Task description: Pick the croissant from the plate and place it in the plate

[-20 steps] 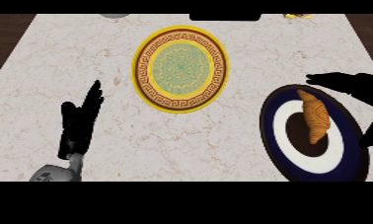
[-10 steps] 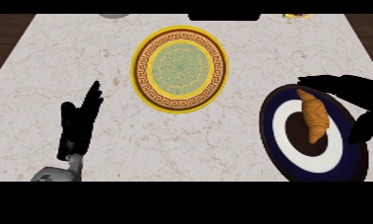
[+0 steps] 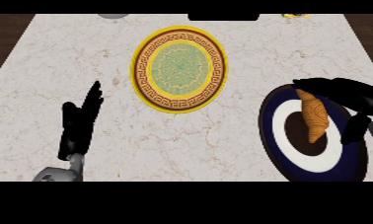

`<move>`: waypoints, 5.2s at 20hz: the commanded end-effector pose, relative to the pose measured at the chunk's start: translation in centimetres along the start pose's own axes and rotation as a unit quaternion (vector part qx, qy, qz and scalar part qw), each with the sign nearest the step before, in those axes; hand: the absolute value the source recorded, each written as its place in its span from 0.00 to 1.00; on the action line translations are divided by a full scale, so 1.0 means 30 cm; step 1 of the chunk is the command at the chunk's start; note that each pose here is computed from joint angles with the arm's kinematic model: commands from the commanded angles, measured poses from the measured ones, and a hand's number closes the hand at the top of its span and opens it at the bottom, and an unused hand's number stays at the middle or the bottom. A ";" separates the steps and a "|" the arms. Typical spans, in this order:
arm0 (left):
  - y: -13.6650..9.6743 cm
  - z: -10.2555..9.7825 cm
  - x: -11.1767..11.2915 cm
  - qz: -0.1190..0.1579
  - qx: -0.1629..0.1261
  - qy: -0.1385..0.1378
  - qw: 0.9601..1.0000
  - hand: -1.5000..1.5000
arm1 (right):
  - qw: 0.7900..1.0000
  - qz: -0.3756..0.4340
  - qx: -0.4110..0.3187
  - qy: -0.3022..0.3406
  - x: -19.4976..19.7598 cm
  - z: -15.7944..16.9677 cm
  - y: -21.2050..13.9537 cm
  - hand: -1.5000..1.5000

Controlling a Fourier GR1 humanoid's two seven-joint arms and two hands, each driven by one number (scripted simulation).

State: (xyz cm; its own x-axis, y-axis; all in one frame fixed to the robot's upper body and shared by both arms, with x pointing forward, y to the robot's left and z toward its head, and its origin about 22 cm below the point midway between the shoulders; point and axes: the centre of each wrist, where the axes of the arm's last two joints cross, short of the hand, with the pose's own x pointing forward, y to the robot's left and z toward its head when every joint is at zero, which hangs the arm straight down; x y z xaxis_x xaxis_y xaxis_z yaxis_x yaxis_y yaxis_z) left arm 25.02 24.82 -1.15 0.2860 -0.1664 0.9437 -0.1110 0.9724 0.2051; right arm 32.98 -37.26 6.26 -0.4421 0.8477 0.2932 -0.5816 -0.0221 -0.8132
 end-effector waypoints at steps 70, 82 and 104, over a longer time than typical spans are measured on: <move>-0.017 -0.036 -0.015 -0.004 -0.019 -0.007 1.000 0.50 | 0.963 -0.114 -0.229 0.089 0.871 -0.757 -0.222 1.00; -0.006 -0.012 0.008 -0.001 -0.013 -0.010 1.000 0.50 | 0.948 -0.196 -0.245 -0.060 0.789 -0.755 -0.260 0.00; 0.027 -0.017 -0.021 -0.001 -0.011 -0.004 1.000 0.50 | 0.833 -0.432 -0.282 -0.200 0.565 -0.733 -0.126 0.00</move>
State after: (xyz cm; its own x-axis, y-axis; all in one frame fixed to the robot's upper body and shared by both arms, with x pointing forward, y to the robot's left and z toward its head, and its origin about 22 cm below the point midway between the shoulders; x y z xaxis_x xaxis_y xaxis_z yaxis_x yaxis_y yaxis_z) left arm 24.83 24.91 -0.90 0.2770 -0.1684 0.9460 -0.0954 0.9748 0.2015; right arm 43.65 -11.98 5.40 -0.2722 0.1921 0.9429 -0.4221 0.8568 -0.2963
